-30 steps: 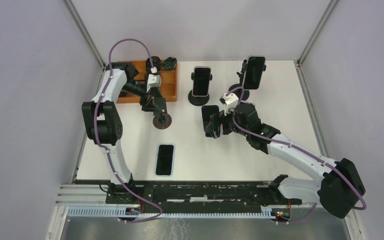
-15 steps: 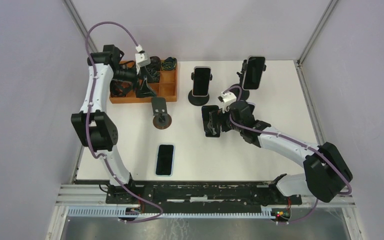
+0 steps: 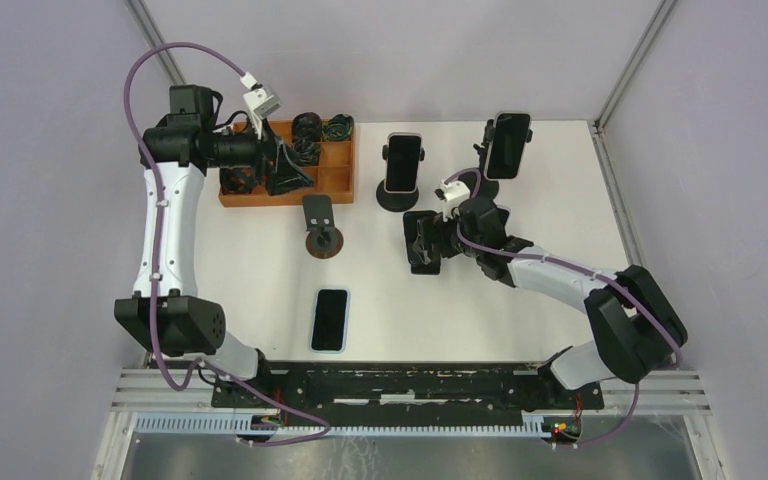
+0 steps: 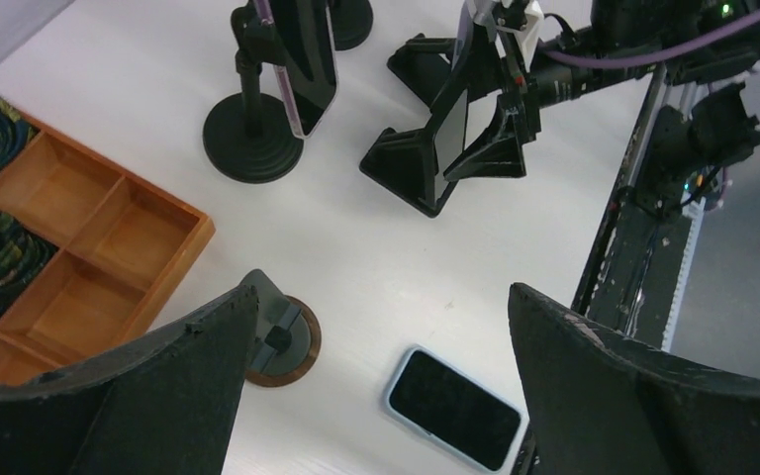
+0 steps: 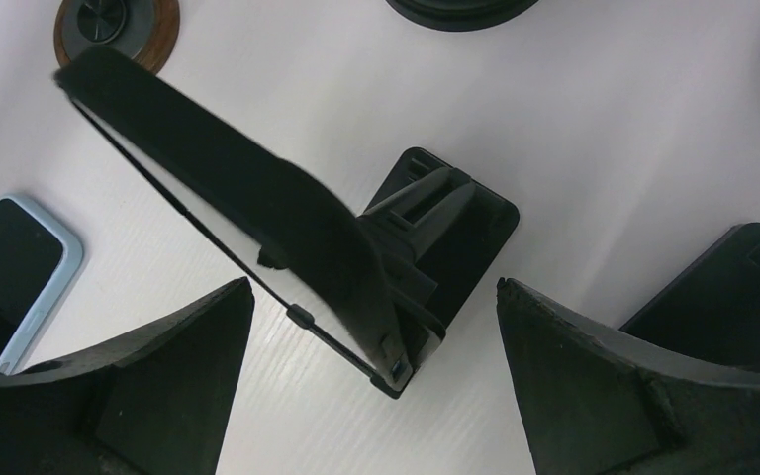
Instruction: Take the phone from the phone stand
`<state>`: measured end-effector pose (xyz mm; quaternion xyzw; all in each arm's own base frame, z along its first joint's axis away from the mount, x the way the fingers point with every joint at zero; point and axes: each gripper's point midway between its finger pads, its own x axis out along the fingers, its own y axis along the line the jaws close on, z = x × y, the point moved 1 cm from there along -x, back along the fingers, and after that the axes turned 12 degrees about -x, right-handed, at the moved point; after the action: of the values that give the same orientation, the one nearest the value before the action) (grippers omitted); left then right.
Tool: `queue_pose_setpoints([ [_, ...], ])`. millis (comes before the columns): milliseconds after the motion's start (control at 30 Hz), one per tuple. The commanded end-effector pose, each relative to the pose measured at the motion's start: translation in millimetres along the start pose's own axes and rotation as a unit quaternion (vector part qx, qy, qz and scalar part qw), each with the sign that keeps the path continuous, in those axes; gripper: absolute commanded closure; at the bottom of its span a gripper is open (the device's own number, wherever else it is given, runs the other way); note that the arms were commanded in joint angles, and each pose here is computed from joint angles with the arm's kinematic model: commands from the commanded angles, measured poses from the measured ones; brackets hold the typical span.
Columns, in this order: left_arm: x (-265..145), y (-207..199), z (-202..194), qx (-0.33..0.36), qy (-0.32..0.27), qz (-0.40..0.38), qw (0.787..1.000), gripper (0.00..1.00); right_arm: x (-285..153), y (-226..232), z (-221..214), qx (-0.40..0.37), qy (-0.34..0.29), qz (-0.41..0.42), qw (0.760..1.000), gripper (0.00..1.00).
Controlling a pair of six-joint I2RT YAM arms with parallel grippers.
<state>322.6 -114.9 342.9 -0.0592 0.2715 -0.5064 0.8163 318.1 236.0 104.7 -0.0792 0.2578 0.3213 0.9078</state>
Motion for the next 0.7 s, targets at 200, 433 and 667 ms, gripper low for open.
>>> queue_pose_setpoints([
  [200, -12.4, -11.8, 19.9, -0.049, -0.042, 0.052, 0.997, 0.0, 16.4, -2.9, 10.9, 0.001, -0.043, 0.013, 0.999, 0.04],
  [433, -16.1, -7.0, 2.2, -0.012, -0.013, 0.075, 0.997, 0.0, 24.5, -3.5, 8.3, 0.009, -0.045, 0.034, 0.998, 0.27],
  [667, -14.3, -16.6, -16.2, 0.01, 0.01, 0.046, 0.999, 0.0, 22.8, 7.5, 6.5, 0.022, -0.056, 0.068, 0.996, 0.57],
])
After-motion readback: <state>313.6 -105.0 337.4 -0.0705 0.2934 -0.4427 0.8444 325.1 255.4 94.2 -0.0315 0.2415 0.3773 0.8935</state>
